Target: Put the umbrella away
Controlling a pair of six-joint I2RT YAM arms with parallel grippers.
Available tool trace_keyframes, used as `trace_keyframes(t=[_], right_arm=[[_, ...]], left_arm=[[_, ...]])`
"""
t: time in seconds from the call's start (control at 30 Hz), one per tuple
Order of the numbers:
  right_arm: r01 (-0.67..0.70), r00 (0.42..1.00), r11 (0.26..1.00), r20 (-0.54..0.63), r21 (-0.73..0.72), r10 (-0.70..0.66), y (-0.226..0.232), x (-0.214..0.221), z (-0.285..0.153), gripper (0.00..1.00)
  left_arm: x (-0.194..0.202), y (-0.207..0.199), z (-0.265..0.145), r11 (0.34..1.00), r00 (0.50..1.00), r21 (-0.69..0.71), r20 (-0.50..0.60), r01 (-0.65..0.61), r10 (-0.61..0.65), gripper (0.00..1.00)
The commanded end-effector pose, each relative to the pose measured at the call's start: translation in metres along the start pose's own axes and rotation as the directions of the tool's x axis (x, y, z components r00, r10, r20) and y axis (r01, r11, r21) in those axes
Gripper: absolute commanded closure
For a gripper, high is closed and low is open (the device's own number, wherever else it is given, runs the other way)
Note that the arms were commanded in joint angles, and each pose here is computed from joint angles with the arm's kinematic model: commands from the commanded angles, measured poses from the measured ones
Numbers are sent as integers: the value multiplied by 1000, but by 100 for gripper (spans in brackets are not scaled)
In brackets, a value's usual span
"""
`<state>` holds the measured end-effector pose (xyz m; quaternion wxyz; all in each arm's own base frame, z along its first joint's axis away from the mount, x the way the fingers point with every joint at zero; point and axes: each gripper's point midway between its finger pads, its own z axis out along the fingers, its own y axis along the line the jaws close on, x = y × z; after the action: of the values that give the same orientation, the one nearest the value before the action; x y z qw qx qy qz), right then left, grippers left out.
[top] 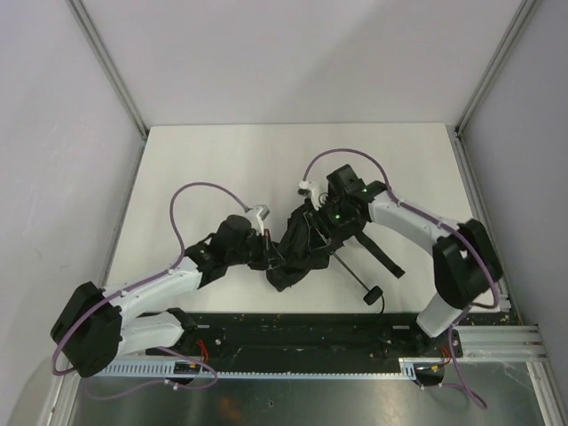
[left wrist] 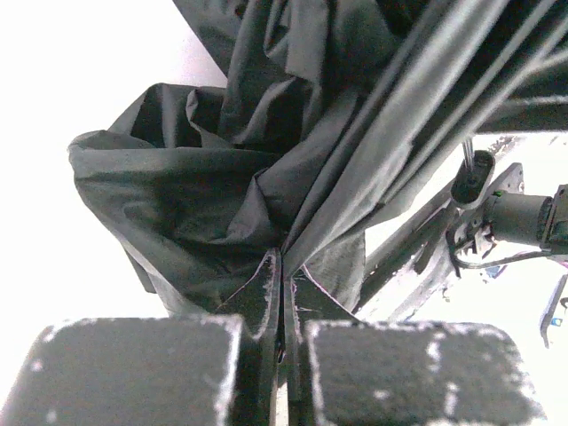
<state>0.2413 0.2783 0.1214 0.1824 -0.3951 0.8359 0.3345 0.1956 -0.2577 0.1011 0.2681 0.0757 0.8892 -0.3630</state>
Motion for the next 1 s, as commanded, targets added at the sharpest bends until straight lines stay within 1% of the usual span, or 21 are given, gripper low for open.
trace_keyframes(t=[0.0,0.1,0.17,0.23,0.27,0.4,0.43,0.5,0.53,0.63,0.67,0.7,0.73,0.8,0.83,0.9,0.97], right_arm=[[52,998,995,28,-83,-50,-13,-20,-5,100],[39,999,991,6,-129,-38,-12,-14,0,100],[39,999,985,7,-168,-38,-7,-13,0,100],[48,999,980,16,-193,-46,-1,-14,-2,100],[49,999,981,22,-188,-46,-1,-16,-3,100],[69,997,990,44,-125,-63,-1,-25,-9,100],[74,996,992,53,-101,-69,0,-28,-10,100],[94,993,992,81,-81,-87,7,-37,-13,100],[105,991,991,97,-82,-96,11,-42,-14,100],[119,983,989,154,-92,-104,26,-58,-23,100],[117,980,990,170,-76,-103,26,-63,-28,100],[110,978,993,183,-38,-102,24,-69,-33,100],[99,975,995,196,28,-102,17,-76,-39,100],[79,969,977,216,198,-122,0,-86,-55,100],[61,965,954,225,292,-131,-11,-92,-66,100],[7,958,885,251,466,-139,-34,-102,-95,100],[-81,945,775,296,627,-140,-58,-112,-133,100]], left_arm=[[37,38,-10,994,996,-101,-82,34,-42,100],[33,49,-25,990,997,-135,-45,52,-59,99],[24,56,-38,982,998,-179,3,56,-56,89],[8,54,-52,981,996,-187,82,57,-42,75],[-1,48,-59,983,992,-174,122,62,-41,65],[-37,15,-85,994,966,-83,256,68,-45,33],[-47,5,-92,997,958,-54,286,52,-34,24],[-69,-24,-106,999,938,35,346,-25,12,9],[-78,-38,-111,995,928,71,370,-67,36,5],[-98,-64,-119,980,911,133,405,-150,84,1],[-103,-69,-120,978,908,143,410,-155,84,3],[-107,-72,-121,976,906,152,417,-154,78,5],[-110,-76,-122,974,902,166,425,-155,71,8],[-115,-82,-125,970,894,190,445,-148,49,10],[-117,-83,-127,971,888,193,459,-139,36,10],[-122,-84,-133,972,872,194,489,-135,24,8],[-126,-86,-141,971,853,193,521,-143,22,5]])
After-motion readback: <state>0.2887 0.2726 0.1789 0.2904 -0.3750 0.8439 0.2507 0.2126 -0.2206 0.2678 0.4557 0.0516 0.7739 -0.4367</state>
